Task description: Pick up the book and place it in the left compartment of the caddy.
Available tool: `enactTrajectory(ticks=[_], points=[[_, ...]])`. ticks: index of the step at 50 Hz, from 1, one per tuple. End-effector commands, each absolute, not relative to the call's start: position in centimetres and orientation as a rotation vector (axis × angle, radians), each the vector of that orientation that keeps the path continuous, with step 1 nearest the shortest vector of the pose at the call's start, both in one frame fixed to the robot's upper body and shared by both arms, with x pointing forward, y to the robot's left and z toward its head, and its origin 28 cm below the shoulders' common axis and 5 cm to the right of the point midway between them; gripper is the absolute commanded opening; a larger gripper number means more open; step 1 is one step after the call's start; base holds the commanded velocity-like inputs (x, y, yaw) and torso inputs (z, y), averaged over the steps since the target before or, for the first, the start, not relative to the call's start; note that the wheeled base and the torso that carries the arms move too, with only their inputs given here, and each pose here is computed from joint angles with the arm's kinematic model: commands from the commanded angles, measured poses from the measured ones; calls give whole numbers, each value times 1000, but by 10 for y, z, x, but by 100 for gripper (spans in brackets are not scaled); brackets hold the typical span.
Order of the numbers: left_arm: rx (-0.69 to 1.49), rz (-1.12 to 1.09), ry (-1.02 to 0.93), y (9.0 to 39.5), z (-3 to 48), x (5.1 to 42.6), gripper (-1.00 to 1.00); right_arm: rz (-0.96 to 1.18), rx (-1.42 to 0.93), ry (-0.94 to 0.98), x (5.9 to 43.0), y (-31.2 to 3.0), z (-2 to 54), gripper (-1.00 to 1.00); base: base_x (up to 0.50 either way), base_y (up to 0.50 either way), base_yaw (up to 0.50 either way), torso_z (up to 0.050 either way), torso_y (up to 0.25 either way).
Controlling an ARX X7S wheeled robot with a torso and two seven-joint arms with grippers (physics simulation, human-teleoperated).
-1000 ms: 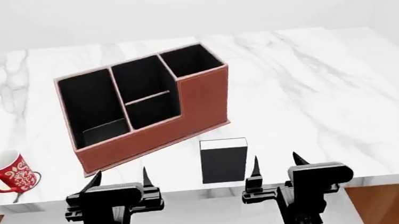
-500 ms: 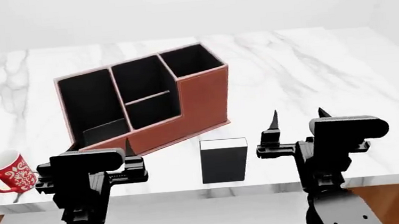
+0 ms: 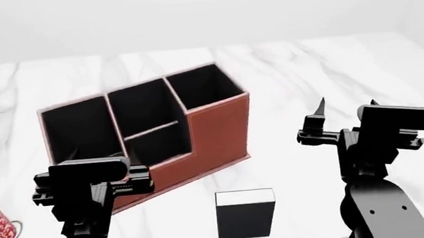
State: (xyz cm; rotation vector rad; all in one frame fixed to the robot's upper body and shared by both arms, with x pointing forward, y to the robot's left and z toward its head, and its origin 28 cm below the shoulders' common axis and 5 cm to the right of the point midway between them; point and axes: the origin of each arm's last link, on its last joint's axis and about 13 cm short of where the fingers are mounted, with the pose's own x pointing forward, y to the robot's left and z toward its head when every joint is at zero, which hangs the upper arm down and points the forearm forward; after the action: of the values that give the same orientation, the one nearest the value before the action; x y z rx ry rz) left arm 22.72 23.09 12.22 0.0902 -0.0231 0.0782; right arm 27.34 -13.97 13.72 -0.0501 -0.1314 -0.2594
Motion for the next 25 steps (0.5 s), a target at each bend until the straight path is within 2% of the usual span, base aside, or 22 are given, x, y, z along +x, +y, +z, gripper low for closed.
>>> enactTrajectory(ticks=[1,25], points=[[94,84,-23,232,122,228,100,-250,-41,-121,277,-141,136,100,500,0,0,0,0],[100,77,-21,230,124,228,100,-246,-40,-134,277,-139,138,100,479,0,0,0,1]])
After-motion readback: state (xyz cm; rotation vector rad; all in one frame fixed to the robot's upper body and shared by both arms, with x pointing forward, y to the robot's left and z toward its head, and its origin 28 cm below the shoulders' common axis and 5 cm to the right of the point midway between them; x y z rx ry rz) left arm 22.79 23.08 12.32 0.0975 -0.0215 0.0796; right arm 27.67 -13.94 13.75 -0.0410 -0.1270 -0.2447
